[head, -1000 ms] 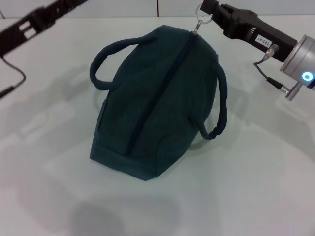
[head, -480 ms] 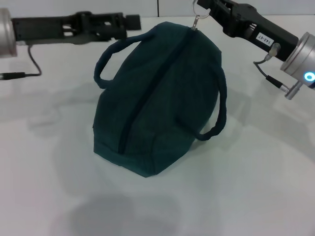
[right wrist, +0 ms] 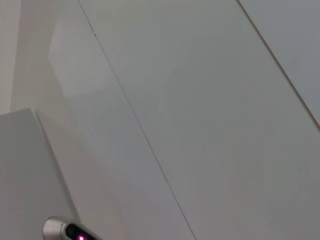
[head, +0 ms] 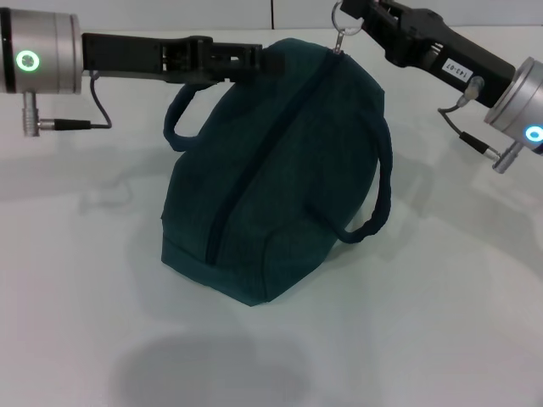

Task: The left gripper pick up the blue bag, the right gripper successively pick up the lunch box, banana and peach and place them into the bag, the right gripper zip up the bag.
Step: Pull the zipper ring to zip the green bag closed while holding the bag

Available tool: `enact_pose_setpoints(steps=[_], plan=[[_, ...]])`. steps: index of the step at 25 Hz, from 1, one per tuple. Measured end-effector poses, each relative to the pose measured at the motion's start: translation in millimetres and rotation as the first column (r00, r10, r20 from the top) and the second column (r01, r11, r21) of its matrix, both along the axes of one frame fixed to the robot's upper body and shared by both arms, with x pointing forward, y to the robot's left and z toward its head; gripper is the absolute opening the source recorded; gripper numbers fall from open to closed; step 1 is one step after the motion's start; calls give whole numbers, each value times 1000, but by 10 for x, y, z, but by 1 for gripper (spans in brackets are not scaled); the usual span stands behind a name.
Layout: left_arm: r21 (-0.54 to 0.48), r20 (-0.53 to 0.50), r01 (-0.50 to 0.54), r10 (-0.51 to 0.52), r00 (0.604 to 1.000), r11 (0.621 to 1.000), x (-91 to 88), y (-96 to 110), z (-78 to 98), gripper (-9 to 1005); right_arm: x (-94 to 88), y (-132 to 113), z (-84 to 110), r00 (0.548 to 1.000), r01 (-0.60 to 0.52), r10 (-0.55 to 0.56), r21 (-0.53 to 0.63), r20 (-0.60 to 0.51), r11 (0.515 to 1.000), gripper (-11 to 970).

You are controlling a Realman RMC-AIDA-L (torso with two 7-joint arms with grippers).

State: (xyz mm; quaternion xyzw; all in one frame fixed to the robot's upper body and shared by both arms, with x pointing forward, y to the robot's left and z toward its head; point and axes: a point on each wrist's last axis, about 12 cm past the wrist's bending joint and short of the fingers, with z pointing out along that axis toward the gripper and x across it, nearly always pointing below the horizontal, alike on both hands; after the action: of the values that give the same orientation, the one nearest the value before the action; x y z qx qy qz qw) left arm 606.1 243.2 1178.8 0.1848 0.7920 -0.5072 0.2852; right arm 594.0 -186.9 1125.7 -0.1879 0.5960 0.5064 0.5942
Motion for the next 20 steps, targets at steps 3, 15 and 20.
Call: enact_pose_setpoints(steps=[3,15,20], plan=[[9,9,-35,35,999,999,42,5,-8,893,-2,5,-2,1000,-2,2,-1,0,1000,16],[43,10,-17,17,1000,999,26,-79,-82,892,-33,4,-14,1000,-14,14,8,2,1000,17],[57,19,-4,3,1000,998,15,-118,-97,892,-43,7,-19,1000,-18,18,9,2,1000,16]])
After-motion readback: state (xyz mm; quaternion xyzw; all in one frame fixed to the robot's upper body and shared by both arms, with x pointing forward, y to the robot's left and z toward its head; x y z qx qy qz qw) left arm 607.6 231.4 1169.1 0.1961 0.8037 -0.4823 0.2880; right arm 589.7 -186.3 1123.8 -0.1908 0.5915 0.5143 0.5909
